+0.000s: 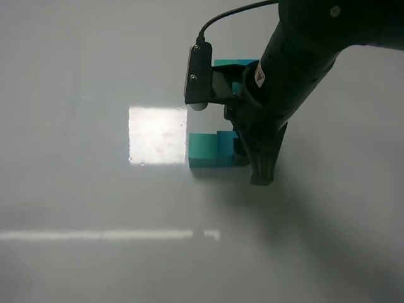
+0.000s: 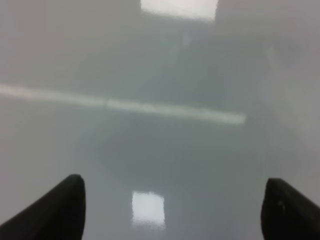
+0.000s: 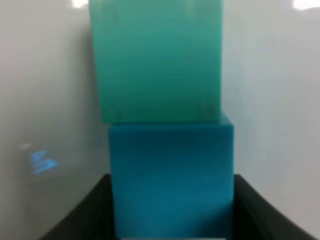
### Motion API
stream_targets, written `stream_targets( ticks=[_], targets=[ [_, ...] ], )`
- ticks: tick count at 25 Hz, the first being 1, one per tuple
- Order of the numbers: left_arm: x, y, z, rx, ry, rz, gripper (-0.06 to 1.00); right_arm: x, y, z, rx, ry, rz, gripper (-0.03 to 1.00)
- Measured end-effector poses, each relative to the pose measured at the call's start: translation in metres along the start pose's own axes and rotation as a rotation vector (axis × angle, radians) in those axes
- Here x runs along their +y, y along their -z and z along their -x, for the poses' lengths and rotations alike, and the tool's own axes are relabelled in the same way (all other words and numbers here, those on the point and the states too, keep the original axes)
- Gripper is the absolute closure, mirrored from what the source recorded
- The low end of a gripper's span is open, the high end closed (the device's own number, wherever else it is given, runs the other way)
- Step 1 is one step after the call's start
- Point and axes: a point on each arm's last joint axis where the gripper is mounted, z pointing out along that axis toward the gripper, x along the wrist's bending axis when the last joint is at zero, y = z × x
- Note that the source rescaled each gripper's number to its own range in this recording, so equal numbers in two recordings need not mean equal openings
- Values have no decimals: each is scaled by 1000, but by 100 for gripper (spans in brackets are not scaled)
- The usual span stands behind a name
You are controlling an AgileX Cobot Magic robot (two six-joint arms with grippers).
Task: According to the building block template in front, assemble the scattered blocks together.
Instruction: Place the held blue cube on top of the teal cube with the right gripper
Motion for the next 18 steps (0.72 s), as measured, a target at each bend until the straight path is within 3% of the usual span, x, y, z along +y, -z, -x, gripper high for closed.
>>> stream_targets(
  ticks=[11,13,16,18],
  targets=[
    [0,0,0,0,0,0,8,3,-7,-1,17,-55,-6,95],
    [0,0,0,0,0,0,8,3,-8,-1,12,-56,-7,80],
    [0,0,0,0,0,0,8,4,-13,-1,11,-56,-18,31],
    [0,0,0,0,0,0,8,4,-14,-1,11,-68,-18,9]
  ],
)
